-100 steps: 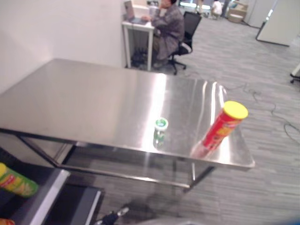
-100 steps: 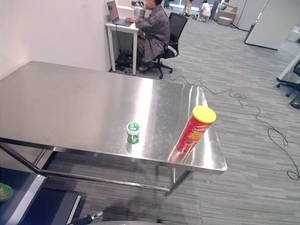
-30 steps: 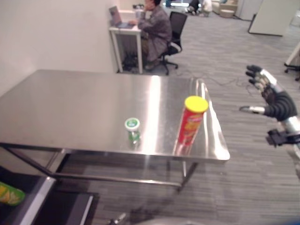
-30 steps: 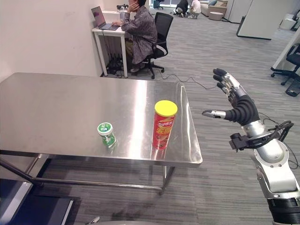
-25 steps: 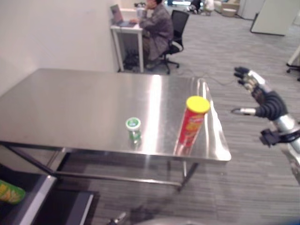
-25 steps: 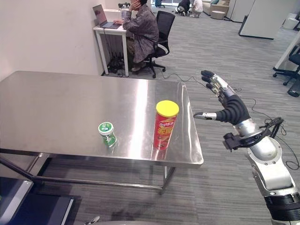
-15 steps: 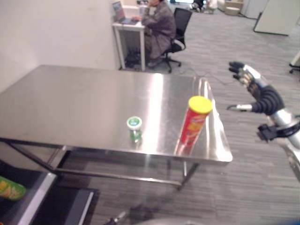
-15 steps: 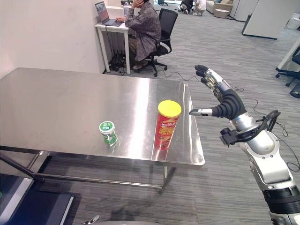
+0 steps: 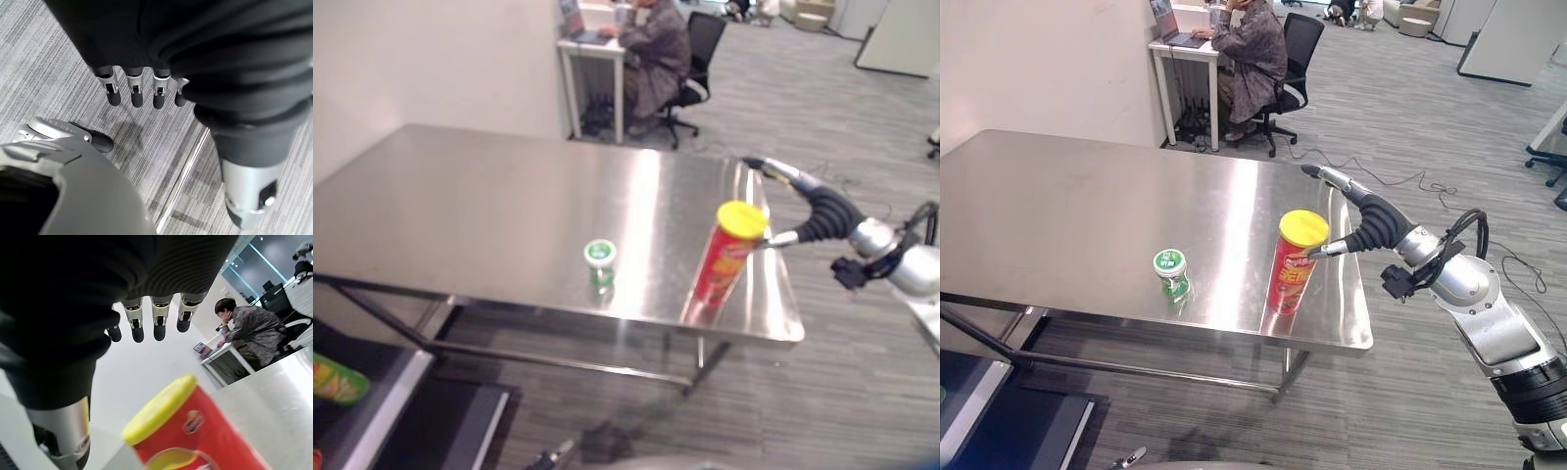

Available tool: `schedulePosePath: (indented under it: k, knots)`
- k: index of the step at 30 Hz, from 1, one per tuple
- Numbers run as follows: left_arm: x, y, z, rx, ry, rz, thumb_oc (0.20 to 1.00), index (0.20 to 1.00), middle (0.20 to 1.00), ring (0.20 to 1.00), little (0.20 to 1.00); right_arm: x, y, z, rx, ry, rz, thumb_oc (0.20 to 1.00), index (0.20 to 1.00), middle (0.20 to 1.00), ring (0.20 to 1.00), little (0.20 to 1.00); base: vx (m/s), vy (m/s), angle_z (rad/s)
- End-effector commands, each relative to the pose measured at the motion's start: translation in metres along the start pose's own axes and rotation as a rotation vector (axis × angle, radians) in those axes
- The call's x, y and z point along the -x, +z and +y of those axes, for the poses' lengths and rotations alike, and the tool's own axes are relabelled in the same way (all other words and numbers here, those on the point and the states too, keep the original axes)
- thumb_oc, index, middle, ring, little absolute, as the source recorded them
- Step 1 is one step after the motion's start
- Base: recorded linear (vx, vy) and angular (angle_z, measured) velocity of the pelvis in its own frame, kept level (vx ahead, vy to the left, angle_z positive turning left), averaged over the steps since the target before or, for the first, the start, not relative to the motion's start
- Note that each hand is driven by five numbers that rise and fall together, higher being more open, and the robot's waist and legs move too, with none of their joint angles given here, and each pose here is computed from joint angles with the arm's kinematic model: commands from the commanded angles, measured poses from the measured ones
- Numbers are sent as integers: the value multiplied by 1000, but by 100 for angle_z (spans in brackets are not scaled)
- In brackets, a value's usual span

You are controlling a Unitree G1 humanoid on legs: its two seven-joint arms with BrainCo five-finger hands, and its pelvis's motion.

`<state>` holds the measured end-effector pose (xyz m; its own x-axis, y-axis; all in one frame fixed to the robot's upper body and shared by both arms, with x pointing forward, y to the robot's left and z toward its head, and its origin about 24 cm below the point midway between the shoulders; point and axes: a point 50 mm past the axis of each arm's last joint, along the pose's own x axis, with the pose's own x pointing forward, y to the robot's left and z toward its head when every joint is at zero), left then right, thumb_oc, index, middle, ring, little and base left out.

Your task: Put the goods on the table back onto the shelves and tidy them up.

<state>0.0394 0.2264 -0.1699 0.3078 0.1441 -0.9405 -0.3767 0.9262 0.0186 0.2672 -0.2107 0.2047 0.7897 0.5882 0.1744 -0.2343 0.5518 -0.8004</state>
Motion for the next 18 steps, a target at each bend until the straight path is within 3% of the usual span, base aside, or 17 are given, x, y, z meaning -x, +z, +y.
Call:
schedulePosePath:
  k: [1,18]
  knots:
    - [-3,0,-22,-34,-75,11,1000,1000,1000,1000,1000,-7,6,-6,67,25,-16,1000,1000,1000,1000,1000,0,0,0]
    - [-2,0,-21,-7,-91,4,1000,1000,1000,1000,1000,-13,-9,20,-74,144,22,1000,1000,1000,1000,1000,0,0,0]
